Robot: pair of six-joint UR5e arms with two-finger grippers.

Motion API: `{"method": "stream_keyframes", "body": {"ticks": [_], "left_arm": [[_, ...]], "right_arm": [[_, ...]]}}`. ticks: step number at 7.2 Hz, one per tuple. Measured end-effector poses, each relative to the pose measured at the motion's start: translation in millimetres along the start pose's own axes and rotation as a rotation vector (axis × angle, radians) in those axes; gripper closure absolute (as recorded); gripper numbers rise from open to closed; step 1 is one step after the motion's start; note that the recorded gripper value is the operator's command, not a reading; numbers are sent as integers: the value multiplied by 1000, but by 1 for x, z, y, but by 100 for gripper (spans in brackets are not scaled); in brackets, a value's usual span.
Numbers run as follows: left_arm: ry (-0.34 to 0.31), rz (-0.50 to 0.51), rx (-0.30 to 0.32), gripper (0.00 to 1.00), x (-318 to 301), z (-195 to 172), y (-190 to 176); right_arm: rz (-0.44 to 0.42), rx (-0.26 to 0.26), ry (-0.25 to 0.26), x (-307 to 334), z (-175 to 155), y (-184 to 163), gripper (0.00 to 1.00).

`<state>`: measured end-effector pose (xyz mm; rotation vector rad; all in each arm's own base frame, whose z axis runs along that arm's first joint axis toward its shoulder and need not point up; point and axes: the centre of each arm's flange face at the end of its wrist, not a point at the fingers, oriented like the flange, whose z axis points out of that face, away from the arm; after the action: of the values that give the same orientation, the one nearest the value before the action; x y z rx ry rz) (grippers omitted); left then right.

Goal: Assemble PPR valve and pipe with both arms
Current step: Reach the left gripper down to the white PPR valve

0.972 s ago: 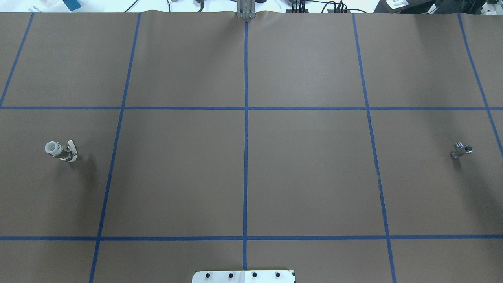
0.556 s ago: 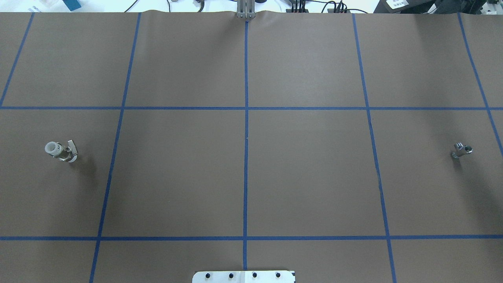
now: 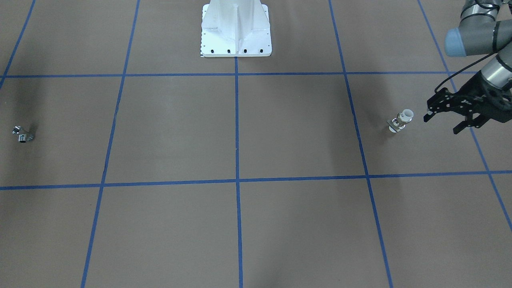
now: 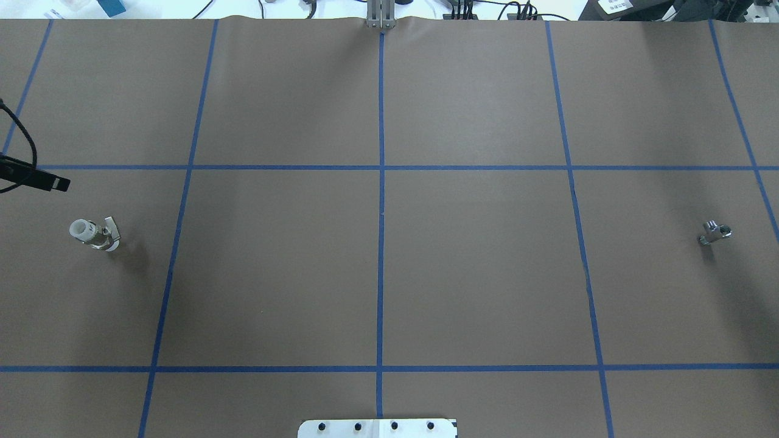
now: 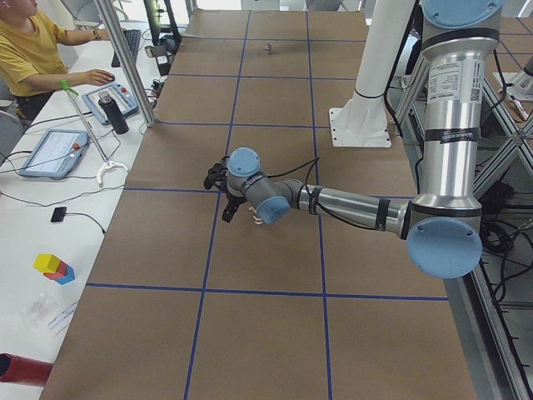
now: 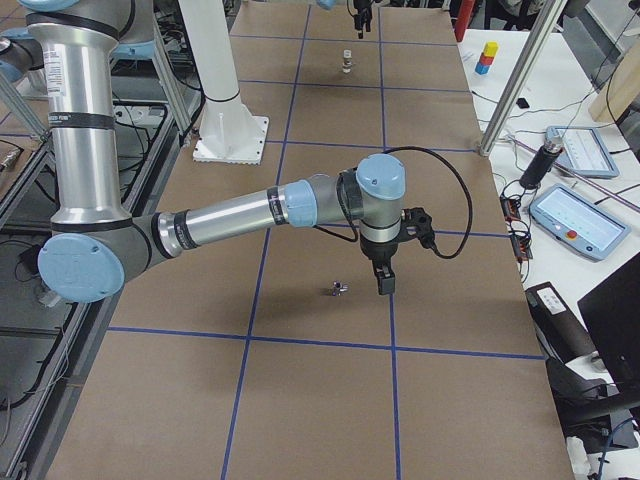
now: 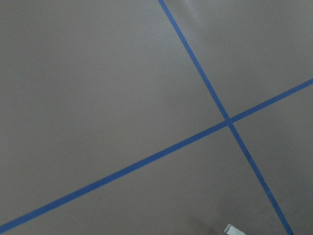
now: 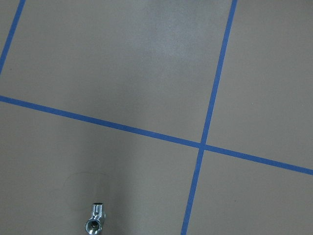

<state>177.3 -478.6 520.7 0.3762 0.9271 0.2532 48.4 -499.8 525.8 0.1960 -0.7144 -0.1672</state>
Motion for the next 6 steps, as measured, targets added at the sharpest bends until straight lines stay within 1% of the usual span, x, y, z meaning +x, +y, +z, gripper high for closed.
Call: {"method": "stream_keyframes", "body": {"ticks": [2, 5, 6], "left_arm": [[-8, -16, -17, 0, 36, 19, 13], [-46, -7, -43, 1, 54, 44, 32], [-52, -3, -56, 3, 56, 50, 39]], "right_arm": [[4, -5, -1, 1, 2, 3, 0], [12, -13, -3, 4, 5, 7, 0], [14, -15, -3, 4, 6, 8, 0]]}}
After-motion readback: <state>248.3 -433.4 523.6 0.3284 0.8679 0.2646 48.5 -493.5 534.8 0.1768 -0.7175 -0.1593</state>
